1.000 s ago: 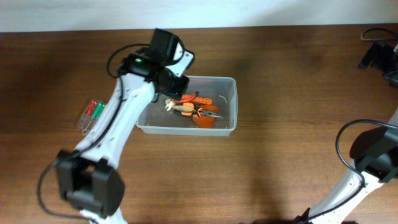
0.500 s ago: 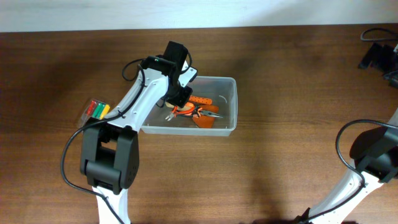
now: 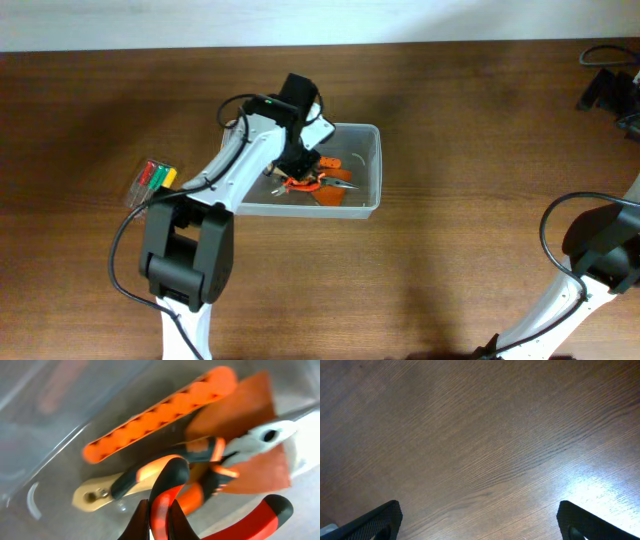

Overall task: Pack container
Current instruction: 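Open the left gripper to release the pliers and withdraw, then move the left gripper over the clear screwdriver case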

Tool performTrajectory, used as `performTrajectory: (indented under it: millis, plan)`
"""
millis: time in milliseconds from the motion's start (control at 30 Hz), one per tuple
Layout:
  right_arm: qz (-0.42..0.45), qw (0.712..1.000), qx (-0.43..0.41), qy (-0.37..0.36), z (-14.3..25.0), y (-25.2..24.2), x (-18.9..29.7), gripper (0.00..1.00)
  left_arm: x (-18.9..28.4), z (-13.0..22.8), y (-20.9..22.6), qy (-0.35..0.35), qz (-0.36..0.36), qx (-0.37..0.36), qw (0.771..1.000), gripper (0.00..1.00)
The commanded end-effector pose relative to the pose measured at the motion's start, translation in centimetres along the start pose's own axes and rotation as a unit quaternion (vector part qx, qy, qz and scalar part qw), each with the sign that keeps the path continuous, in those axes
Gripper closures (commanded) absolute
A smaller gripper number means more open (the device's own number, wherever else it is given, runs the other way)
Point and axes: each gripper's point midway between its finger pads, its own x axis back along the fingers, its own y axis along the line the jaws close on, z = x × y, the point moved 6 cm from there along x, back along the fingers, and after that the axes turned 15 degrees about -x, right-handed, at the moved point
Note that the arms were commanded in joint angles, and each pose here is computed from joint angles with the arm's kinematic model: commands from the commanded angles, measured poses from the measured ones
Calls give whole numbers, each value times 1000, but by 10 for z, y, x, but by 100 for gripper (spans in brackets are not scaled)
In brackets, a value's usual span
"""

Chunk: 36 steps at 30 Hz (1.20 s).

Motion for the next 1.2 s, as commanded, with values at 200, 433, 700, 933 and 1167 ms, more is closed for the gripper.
performTrajectory:
  millis: [200,433,700,933,1167]
  plan:
    - [-2,1000,-3,2,1,1,0,1,-3,-7,-11,2,4,-82,997,90]
    - [-2,1000,-3,2,1,1,0,2,-3,-8,-13,-2,12,-79,997,71]
    - [-2,1000,-3,2,1,1,0,1,21,-18,-13,-26,15,-67,997,70]
    - [-2,1000,-3,2,1,1,0,1,118,-26,23,-88,-80,56,991,64]
    - [-2,1000,-3,2,1,1,0,1,179,51,75,-44,-196,276,940,39]
